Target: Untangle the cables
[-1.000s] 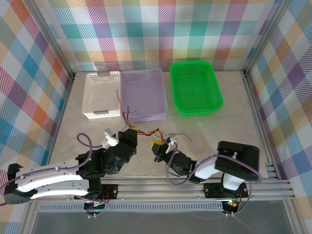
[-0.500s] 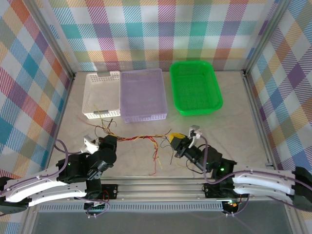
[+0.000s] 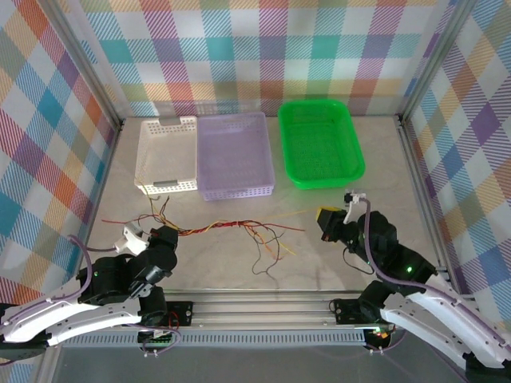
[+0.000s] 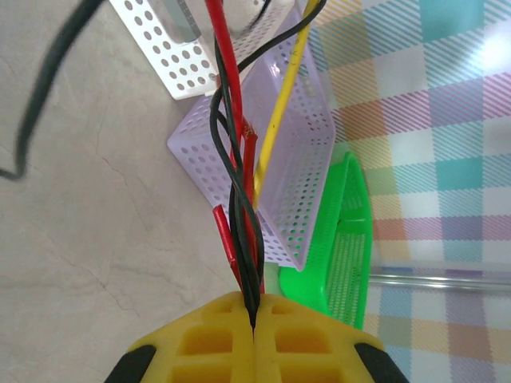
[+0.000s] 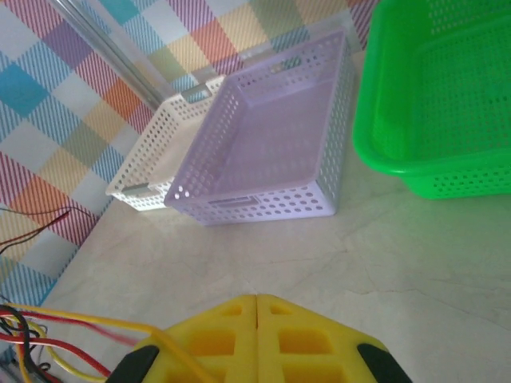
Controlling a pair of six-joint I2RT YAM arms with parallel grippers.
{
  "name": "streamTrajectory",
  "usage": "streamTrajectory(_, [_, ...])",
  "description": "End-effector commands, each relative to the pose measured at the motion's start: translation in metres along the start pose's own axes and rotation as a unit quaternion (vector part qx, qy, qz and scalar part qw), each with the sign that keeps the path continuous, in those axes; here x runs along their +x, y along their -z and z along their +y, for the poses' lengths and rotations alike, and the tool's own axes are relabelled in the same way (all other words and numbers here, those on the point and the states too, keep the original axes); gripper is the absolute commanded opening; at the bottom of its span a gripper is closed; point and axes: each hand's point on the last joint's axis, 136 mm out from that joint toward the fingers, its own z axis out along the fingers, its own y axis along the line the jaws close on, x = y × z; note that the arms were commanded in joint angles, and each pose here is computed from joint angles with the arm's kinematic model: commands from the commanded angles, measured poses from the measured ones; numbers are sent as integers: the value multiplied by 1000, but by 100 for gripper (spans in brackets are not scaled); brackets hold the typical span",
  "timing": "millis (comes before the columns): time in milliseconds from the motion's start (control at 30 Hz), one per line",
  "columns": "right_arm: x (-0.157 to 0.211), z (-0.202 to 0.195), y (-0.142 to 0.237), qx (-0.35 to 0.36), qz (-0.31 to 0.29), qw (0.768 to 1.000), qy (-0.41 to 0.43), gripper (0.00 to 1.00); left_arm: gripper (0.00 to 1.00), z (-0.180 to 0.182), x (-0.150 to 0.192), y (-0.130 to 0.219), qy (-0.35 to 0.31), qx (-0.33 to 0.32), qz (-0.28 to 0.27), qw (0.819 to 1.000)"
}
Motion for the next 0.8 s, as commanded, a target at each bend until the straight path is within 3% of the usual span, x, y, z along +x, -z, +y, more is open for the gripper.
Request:
streamTrajectory(0, [-13, -32, 11, 84, 18, 996, -14, 0, 0, 30, -41, 3, -118, -50, -95, 987])
streamTrajectory(500, [-56, -93, 24, 111, 17, 979, -169, 0, 0, 70, -65, 8, -142, -76, -134, 978])
streamTrajectory(767, [-69, -109, 31, 153, -2, 973, -176, 0, 0, 73, -66, 8, -201, -109, -144, 963])
